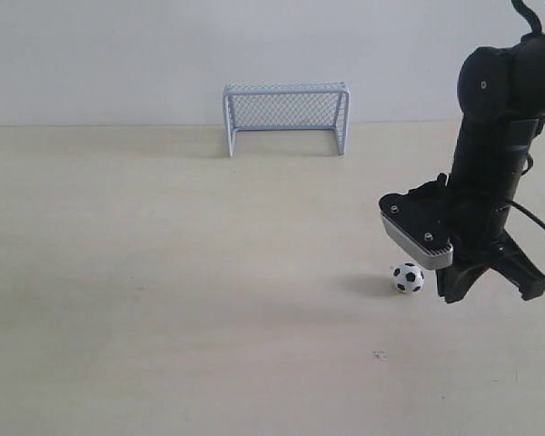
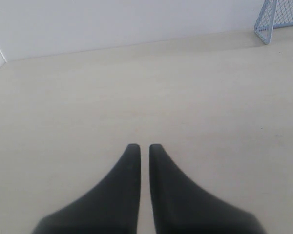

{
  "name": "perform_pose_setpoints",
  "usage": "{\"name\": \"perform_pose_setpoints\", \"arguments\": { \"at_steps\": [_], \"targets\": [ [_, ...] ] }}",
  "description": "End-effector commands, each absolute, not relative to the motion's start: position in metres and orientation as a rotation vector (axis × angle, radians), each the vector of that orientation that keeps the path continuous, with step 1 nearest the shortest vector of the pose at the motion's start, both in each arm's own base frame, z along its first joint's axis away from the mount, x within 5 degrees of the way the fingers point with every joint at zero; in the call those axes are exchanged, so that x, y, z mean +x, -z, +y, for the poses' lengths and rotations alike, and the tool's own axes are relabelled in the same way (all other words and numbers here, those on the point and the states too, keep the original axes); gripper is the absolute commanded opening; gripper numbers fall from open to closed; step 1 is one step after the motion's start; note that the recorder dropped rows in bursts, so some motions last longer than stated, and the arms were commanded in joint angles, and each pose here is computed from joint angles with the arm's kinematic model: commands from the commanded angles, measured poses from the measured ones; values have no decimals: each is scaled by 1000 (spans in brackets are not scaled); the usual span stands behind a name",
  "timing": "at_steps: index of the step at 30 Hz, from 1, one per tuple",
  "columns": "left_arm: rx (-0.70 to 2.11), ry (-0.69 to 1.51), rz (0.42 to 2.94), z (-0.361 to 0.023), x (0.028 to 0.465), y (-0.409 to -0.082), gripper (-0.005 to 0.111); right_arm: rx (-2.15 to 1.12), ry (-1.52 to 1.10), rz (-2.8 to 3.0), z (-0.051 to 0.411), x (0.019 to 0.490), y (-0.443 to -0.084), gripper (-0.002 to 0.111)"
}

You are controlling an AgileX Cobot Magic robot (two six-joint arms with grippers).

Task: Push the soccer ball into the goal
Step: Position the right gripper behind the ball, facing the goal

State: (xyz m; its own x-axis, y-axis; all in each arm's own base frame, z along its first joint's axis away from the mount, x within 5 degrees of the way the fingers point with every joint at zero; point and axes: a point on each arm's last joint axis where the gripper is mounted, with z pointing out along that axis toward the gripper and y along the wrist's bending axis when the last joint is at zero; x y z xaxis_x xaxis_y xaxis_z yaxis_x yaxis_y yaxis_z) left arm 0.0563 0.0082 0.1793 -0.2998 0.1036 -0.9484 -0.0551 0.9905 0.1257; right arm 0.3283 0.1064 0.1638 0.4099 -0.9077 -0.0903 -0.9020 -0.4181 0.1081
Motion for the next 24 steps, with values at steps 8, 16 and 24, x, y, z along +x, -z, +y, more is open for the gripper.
{"name": "perform_pose_setpoints", "arguments": {
  "at_steps": [8,16,24],
  "targets": [
    [35,-143,1865,8,57,-181,6,2742,238,-1451,105,327,-168,0],
    [35,-143,1865,8,57,-181,6,2759,259,-1386,105,329,-158,0],
    [35,-143,1865,8,57,-181,6,2799,225,-1348,106,334,-149,0]
  ]
}}
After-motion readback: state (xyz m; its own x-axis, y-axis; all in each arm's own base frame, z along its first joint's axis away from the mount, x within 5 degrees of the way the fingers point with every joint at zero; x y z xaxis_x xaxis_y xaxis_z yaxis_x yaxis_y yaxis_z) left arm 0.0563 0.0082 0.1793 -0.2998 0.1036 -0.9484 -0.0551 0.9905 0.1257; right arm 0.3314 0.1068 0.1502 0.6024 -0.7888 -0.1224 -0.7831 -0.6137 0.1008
